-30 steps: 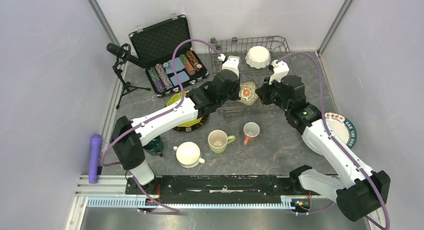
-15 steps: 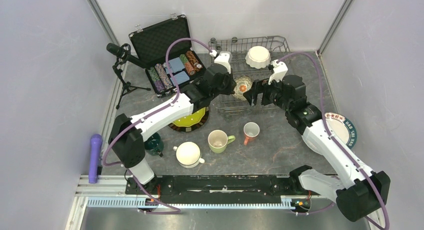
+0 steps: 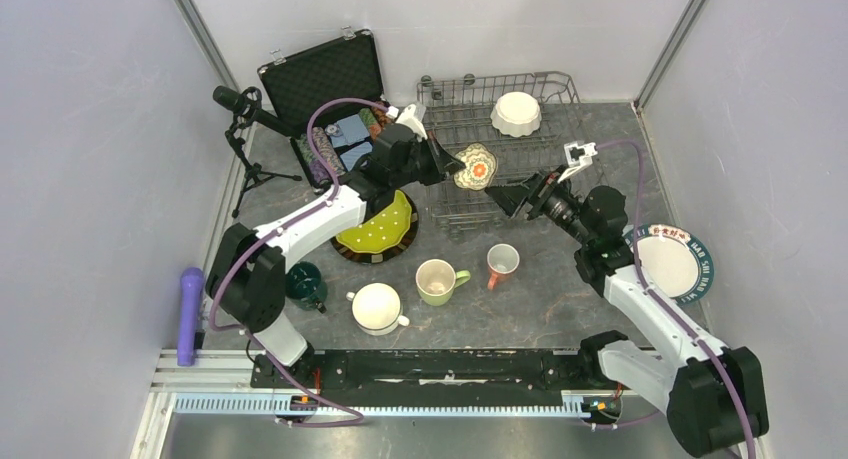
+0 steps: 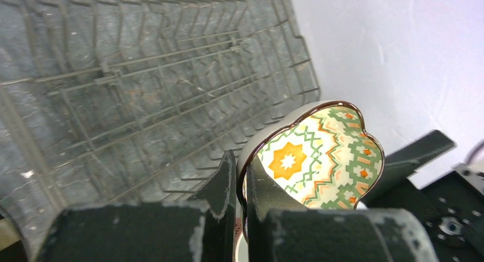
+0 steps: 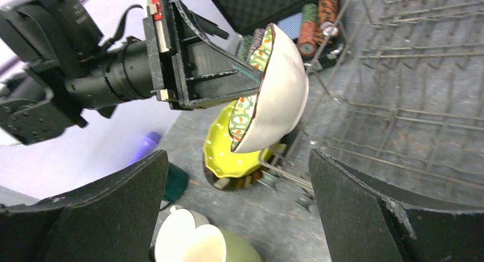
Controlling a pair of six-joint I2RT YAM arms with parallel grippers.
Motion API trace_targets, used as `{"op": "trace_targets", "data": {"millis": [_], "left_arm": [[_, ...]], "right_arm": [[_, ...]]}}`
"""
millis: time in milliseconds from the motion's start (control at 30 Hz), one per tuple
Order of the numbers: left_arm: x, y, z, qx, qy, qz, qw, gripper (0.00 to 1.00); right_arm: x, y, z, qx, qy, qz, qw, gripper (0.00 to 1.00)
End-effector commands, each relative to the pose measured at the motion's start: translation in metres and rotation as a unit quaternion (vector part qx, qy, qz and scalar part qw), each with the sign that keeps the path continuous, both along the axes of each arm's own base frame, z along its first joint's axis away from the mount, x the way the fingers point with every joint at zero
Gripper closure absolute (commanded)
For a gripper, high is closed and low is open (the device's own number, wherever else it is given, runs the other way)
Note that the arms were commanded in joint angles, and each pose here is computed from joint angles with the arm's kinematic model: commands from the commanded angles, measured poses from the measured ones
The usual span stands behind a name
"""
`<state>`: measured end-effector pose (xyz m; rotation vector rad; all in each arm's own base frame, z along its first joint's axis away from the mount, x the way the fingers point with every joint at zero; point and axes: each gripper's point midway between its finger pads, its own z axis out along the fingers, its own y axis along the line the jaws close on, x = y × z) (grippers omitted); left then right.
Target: Load the mixed dishes into the dish rack
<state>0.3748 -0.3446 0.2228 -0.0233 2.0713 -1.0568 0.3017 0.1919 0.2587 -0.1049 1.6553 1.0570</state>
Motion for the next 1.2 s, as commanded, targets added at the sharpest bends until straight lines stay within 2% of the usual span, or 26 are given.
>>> {"op": "trace_targets", "data": {"millis": [0,300,567,667,867,967,1100,1167], "left_arm": [[-0.019,-0.016,0.080,-0.115,-0.046,-0.048,0.991,0.98],[-0.030,-0.022,0.091,-0.143,-0.039,-0.076,0.986,0.98],[-0.033,-0.024,0.093,-0.148,-0.041,-0.087,0.984,0.98],[-0.034,-0.024,0.093,-0.148,-0.041,-0.089,0.984,0.98],[-0.035,-0.024,0.093,-0.146,-0.044,-0.091,0.984,0.98],[-0.036,-0.024,0.092,-0.145,-0.044,-0.093,0.984,0.98],[-0.036,-0.025,0.092,-0.146,-0.045,-0.097,0.984,0.98],[-0.035,-0.026,0.092,-0.146,-0.046,-0.098,0.983,0.98]], "right_arm": [[-0.007,0.009,0.049,0.080,-0.074,0.034,0.993,0.02],[0.001,0.002,0.046,0.115,-0.058,0.002,0.992,0.04],[-0.001,0.005,0.057,0.172,-0.048,0.016,0.984,0.17],[-0.002,0.007,0.059,0.189,-0.047,0.027,0.981,0.18],[0.000,0.007,0.059,0.199,-0.040,0.026,0.979,0.30],[0.002,0.005,0.057,0.197,-0.035,0.017,0.980,0.40],[0.011,0.004,0.049,0.176,-0.015,-0.002,0.984,0.85],[0.013,0.003,0.048,0.171,-0.014,-0.006,0.985,0.95]]}}
